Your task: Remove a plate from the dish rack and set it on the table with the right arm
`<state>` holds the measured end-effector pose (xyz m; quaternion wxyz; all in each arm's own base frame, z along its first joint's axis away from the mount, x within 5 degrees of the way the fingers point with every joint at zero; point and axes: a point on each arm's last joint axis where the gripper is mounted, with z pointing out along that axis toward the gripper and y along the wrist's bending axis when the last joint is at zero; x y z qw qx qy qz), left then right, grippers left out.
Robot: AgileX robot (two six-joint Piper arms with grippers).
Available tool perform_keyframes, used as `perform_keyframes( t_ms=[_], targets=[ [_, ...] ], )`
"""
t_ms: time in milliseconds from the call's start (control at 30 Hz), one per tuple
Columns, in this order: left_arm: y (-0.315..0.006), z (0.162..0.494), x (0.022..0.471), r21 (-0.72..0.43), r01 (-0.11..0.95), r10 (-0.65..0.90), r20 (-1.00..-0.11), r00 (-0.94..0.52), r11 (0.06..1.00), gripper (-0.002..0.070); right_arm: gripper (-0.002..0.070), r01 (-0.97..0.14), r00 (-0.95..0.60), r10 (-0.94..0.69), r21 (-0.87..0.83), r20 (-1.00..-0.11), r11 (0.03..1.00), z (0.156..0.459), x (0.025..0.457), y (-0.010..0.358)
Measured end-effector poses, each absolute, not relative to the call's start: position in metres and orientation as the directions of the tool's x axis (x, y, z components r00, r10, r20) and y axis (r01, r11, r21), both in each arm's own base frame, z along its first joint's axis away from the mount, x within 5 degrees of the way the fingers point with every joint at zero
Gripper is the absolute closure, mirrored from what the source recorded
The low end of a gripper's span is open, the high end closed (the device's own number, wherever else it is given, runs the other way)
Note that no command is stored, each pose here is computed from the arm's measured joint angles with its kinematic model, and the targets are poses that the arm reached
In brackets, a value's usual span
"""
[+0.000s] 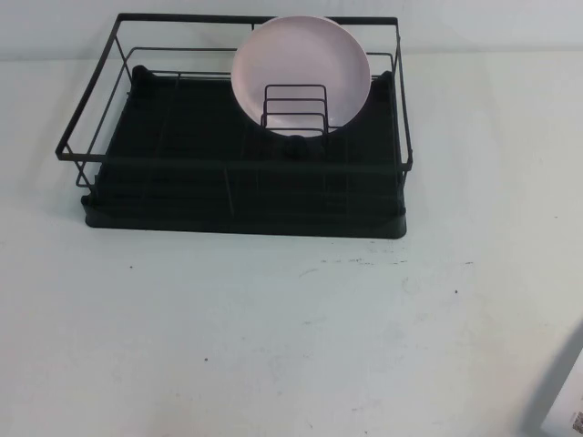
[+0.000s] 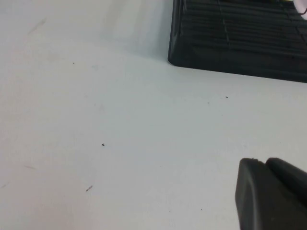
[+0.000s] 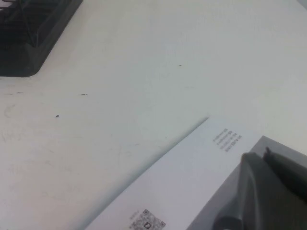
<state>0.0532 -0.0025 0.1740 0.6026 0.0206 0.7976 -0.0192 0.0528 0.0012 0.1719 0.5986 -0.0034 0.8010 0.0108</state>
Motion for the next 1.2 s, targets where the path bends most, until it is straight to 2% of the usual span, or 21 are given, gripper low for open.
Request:
perform_keyframes(
  t_ms=[533,633,933,1200],
  targets=[
    [-0.002,0.174,0.053,-0.006,0.056,0.010,-0.962,-0.273,0.998,0.0679,0.0694,-0.028,-0.240,0.125,0.136,-0.963,0.990,0.176,0.054,0.005],
    [-0.002,0.174,0.053,-0.006,0.056,0.010,-0.962,-0.273,0.998,0.0679,0.0694,-0.032,-0.226,0.189,0.201,-0.956,0.979,0.178,0.054,0.006],
    [-0.002,0.174,0.053,-0.006,0.056,0.010,-0.962,-0.273,0.998,0.0679,0.0694,-0.056,-0.135,0.543,0.553,-0.829,0.831,0.190,0.056,0.010],
    [-0.002,0.174,0.053,-0.006,0.056,0.010,-0.962,-0.273,0.998,0.0679,0.0694,-0.059,-0.115,0.579,0.587,-0.807,0.807,0.192,0.056,0.010]
  ],
)
